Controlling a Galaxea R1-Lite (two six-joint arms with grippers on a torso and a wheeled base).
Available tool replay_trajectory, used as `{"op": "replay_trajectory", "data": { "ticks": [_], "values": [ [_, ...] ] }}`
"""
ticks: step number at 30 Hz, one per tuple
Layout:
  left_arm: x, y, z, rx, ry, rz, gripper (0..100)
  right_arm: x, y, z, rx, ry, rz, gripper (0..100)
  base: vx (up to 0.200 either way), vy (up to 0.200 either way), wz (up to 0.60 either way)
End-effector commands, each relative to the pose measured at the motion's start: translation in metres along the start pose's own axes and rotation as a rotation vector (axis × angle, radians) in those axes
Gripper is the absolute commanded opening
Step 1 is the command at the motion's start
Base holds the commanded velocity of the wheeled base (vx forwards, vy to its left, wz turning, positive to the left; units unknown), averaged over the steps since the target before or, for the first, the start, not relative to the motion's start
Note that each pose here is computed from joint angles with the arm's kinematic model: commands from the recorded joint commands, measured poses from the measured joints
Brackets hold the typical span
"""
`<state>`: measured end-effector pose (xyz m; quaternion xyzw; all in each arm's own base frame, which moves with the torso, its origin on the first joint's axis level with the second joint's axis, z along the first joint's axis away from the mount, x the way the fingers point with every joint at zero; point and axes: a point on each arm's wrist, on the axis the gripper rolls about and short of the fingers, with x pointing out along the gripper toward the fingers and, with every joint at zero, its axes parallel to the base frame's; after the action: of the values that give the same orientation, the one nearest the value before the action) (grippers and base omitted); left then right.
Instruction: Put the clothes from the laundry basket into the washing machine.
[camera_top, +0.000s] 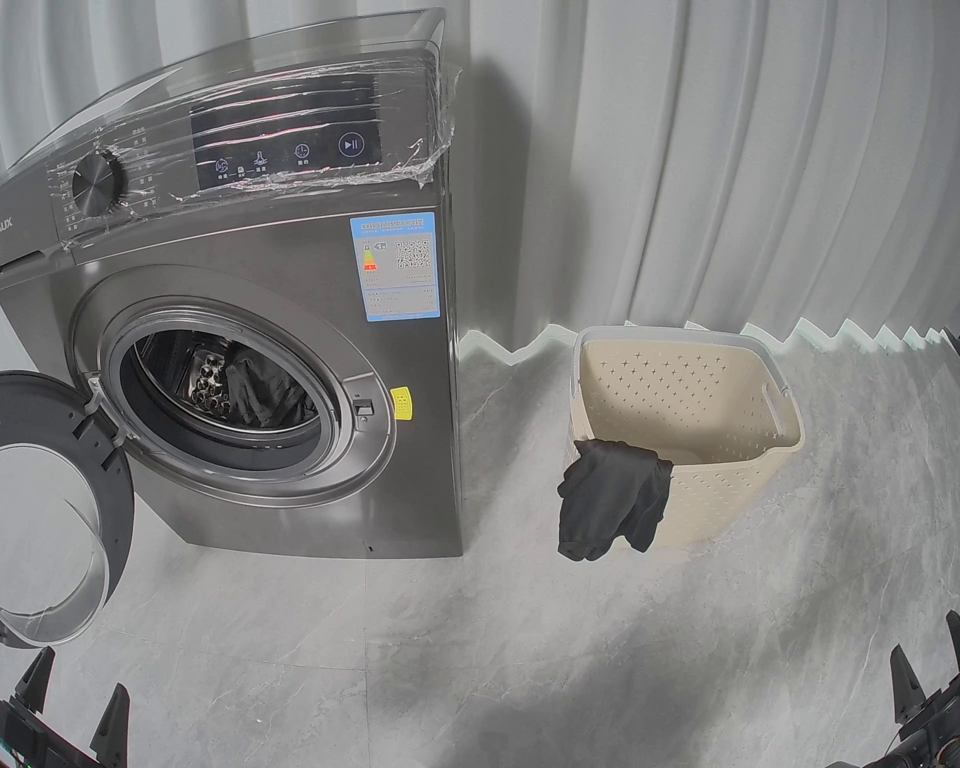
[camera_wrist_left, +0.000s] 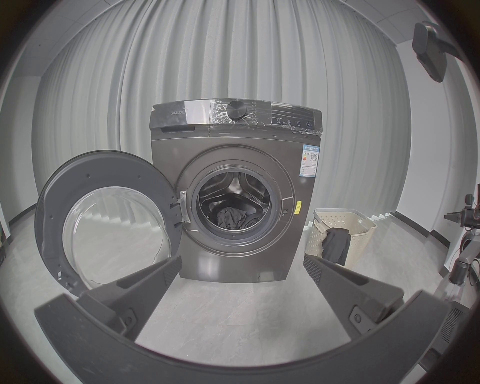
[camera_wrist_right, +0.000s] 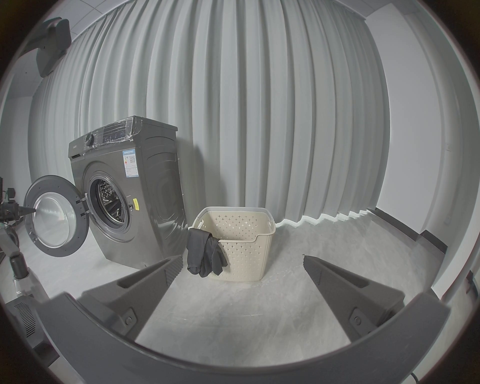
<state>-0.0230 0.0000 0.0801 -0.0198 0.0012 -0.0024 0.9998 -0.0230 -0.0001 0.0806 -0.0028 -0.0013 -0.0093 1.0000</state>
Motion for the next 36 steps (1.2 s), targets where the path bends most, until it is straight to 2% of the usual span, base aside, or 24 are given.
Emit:
{"op": "replay_trajectory", "data": {
  "ticks": [1,7,25,36],
  "values": [
    [0.0001,0.0002,-0.0048,0.000,0.002,0.000,100,0.0002,0.0000,-0.0053,-0.001,0.004,0.000,100,0.000,0.000,0.00],
    [0.0000,0.0002,-0.0044,0.000,0.001,0.000,100,0.0002,0.0000,-0.0053,-0.001,0.004,0.000,100,0.000,0.000,0.00],
    [0.0001,0.0002,-0.0048,0.000,0.002,0.000,100,0.0002,0.0000,-0.0053,-0.001,0.004,0.000,100,0.000,-0.200,0.00],
    [0.0001,0.0002,-0.0047,0.000,0.001,0.002,100,0.0002,0.0000,-0.0053,-0.001,0.004,0.000,100,0.000,0.000,0.00]
  ]
}}
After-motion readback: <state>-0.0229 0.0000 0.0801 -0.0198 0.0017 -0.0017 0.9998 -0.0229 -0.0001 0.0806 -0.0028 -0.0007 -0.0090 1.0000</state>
